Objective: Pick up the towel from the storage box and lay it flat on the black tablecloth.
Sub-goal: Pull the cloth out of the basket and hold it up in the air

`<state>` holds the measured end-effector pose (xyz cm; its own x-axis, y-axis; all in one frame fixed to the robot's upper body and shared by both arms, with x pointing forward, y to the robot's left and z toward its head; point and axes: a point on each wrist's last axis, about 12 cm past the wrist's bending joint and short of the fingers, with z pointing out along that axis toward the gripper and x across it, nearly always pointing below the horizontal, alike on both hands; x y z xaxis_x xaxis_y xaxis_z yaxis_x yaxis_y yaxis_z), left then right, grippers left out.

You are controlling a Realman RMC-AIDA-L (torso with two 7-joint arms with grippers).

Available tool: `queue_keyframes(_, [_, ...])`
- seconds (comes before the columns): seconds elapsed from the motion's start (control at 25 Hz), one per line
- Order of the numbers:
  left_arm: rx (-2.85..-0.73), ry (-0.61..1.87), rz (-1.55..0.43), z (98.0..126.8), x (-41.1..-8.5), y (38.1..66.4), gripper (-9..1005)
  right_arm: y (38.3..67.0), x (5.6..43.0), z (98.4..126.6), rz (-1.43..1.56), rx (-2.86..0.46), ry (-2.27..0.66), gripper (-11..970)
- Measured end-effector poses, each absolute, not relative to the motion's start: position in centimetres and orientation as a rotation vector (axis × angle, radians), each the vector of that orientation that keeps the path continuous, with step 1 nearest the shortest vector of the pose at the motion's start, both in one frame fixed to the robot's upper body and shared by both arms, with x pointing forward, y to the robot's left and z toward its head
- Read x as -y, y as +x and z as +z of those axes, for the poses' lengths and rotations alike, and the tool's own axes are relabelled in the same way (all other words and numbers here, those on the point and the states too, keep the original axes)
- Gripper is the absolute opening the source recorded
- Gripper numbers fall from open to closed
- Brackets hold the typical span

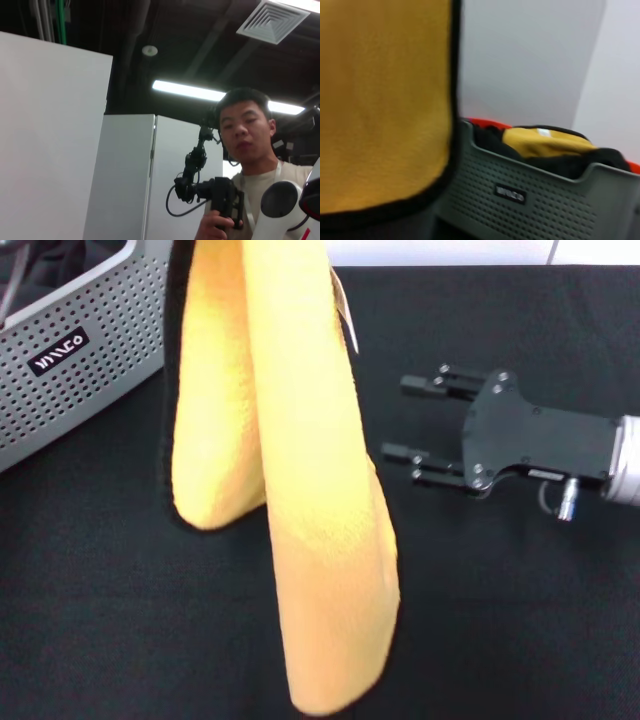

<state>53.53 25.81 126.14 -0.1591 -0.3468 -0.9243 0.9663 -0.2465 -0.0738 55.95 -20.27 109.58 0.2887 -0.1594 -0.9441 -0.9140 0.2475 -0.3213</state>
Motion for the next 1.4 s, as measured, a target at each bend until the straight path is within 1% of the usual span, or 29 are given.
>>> queue_keyframes(0.24, [-0.867, 0.999, -1.634, 125.9, -25.5, 53.4, 9, 55.6, 17.9, 109.3, 0.756, -1.135, -1.291, 631])
queue_keyframes(0.48, [-0.864, 0.987, -1.637, 125.6, -25.5, 53.3, 9, 55.5, 16.6, 109.4, 0.760, -1.113, -1.313, 631])
queue_keyframes(0.68, [-0.880, 0.948, -1.628, 125.0, -26.1, 53.2, 9, 55.1, 16.6, 109.7, 0.794, -1.075, -1.292, 631])
queue_keyframes(1.04, [-0.945, 0.877, -1.583, 123.4, -28.3, 53.3, 9, 53.1, 17.8, 109.9, 0.872, -0.969, -1.290, 631])
queue_keyframes(1.4, [-0.972, 0.870, -1.541, 122.6, -29.2, 52.7, 9, 51.6, 18.7, 110.4, 0.952, -0.886, -1.286, 631])
